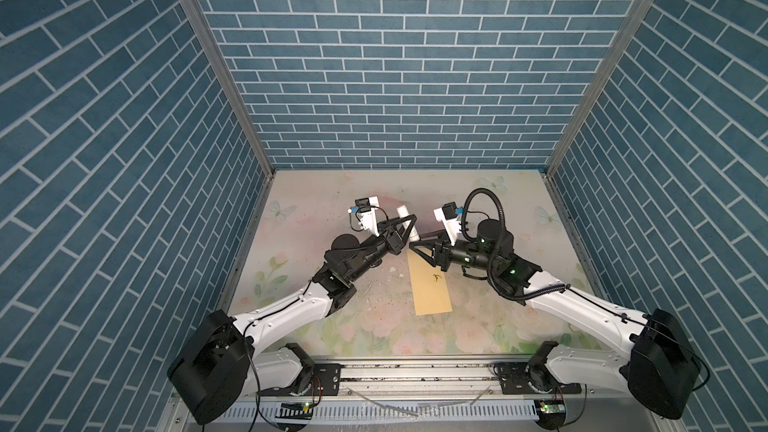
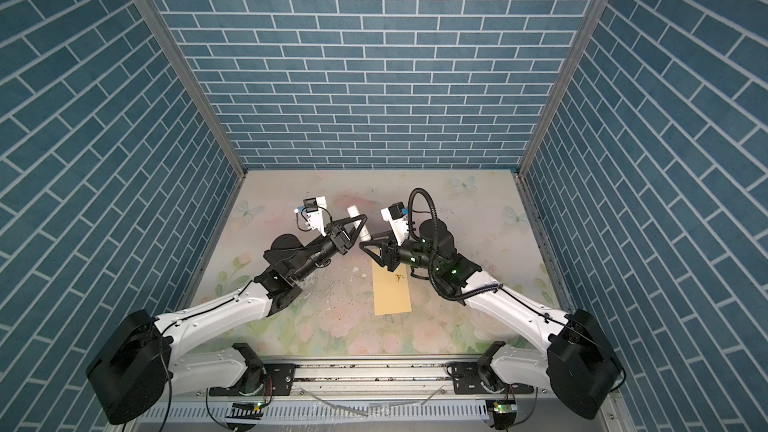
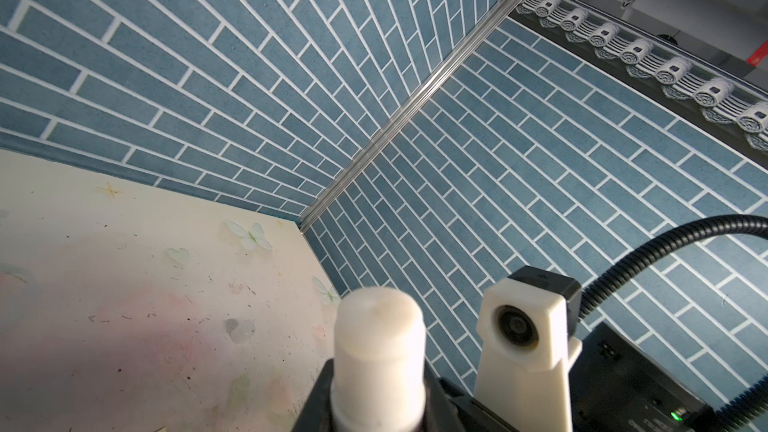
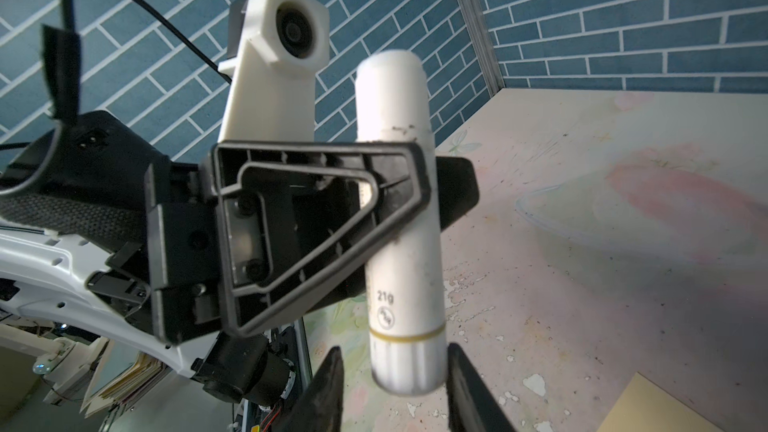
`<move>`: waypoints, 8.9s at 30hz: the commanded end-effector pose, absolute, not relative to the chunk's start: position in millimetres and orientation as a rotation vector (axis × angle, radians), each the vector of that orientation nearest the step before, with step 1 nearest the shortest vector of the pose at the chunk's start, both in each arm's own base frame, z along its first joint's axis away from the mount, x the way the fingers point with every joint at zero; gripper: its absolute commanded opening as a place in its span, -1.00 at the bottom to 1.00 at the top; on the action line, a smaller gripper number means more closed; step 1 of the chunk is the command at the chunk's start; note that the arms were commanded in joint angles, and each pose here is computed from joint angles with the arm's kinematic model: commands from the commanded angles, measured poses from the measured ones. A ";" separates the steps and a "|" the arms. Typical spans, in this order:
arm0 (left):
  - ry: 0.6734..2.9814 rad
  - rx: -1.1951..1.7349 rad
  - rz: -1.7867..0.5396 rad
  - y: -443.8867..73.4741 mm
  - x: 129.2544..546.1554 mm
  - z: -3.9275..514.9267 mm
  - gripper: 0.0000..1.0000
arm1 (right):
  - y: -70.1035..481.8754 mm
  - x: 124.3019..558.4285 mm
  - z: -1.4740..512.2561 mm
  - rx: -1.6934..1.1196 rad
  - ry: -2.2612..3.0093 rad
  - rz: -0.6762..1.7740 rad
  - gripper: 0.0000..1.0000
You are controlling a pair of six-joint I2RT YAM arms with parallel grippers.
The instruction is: Place the letter into the envelope and seal it
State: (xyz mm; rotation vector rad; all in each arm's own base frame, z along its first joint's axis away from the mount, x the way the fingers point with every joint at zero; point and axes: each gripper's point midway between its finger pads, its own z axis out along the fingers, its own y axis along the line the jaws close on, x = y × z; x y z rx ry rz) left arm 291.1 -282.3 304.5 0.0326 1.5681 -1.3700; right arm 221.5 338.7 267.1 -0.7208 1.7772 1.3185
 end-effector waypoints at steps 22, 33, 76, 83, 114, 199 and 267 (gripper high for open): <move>1.553 0.045 -1.391 -287.1 294.2 302.0 -1.00 | 343.4 232.4 296.2 -0.652 1.685 1.358 -0.63; 1.602 0.036 -1.333 -286.7 299.5 282.8 -1.00 | 314.8 274.6 281.6 -0.447 1.875 0.954 -1.00; 1.562 0.035 -1.483 -286.3 294.4 313.7 -1.00 | 311.1 224.0 292.5 -0.714 1.717 1.328 0.60; 1.557 0.030 -1.503 -288.0 294.8 314.4 -1.00 | 320.1 227.8 289.5 -0.706 1.708 1.421 0.26; 1.639 0.005 -1.396 -285.1 304.8 286.0 -1.00 | 300.2 280.5 283.1 -0.432 1.801 0.942 -1.00; 1.704 0.050 -1.316 -297.1 306.7 279.7 -1.00 | 324.2 284.6 269.8 -0.632 1.735 -0.005 -0.59; 1.659 0.118 -1.354 -296.4 292.3 302.0 -1.00 | 311.1 236.3 263.2 -0.733 1.804 1.083 0.34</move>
